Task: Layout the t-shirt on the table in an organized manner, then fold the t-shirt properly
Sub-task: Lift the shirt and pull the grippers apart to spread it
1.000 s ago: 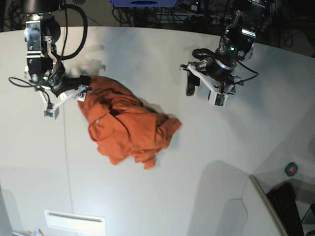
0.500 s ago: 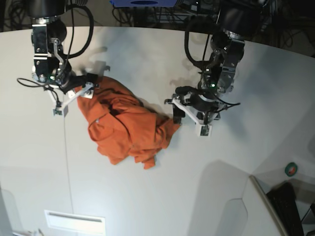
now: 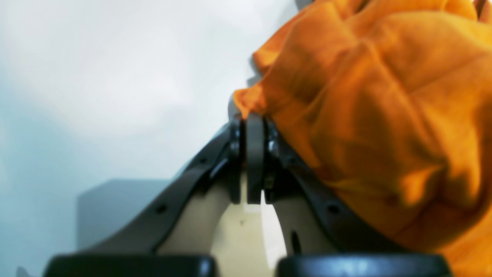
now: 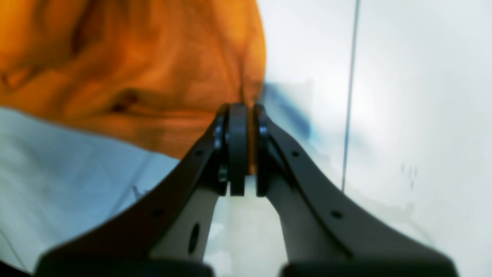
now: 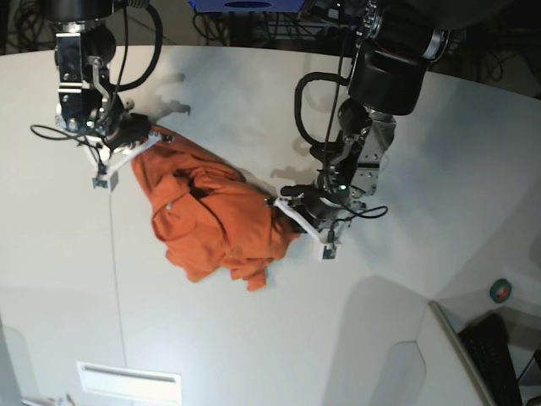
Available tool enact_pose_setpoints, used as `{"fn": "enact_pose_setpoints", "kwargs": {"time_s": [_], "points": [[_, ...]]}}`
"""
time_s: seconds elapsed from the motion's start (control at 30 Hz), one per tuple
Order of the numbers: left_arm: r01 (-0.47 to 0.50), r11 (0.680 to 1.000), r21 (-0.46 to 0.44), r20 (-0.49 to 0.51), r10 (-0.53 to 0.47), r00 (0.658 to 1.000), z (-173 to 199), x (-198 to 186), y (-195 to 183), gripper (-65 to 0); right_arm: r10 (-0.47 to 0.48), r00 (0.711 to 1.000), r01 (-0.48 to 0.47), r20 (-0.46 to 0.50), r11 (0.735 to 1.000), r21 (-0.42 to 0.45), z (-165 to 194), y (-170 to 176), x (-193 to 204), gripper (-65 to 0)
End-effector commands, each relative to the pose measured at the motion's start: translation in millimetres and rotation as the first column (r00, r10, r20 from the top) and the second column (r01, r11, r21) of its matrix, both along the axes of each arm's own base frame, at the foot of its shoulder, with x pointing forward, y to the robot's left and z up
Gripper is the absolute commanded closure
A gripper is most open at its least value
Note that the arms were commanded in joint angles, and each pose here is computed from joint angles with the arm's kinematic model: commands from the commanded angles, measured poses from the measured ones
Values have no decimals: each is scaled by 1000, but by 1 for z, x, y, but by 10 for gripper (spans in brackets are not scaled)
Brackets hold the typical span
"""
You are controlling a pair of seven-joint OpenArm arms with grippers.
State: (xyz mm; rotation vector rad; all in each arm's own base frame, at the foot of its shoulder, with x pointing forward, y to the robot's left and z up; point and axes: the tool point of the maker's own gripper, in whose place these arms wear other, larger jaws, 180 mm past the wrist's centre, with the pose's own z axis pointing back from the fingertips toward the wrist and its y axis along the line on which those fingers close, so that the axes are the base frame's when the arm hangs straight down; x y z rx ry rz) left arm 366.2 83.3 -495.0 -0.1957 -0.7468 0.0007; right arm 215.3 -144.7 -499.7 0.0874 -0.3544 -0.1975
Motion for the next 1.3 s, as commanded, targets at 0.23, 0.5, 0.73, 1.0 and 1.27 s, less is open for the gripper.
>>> {"fn": "enact_pose_setpoints", "kwargs": {"time_s": [0.23, 0.5, 0.73, 1.0, 1.27], "points": [[-259, 963, 75, 99, 251, 963, 56, -24, 139, 0, 26, 974, -21, 226, 999, -24, 82, 3, -1, 0], [-309, 944, 119, 183, 285, 941, 103, -60, 173, 0, 39, 947, -30, 319, 999, -32, 116, 6, 5, 0], [-307, 948, 86, 284, 272, 919, 141, -33, 165, 0, 55, 887, -30, 458, 998, -63, 156, -1, 64, 0], [-279, 960, -32, 370, 270, 889, 222, 30, 134, 0, 119, 858, -50, 500, 987, -150, 201, -25, 119, 0], [-181, 972, -151, 474, 232, 849, 284, 90, 75, 0, 227, 932, -197, 282, 972, -130, 131, 7, 70, 0]]}}
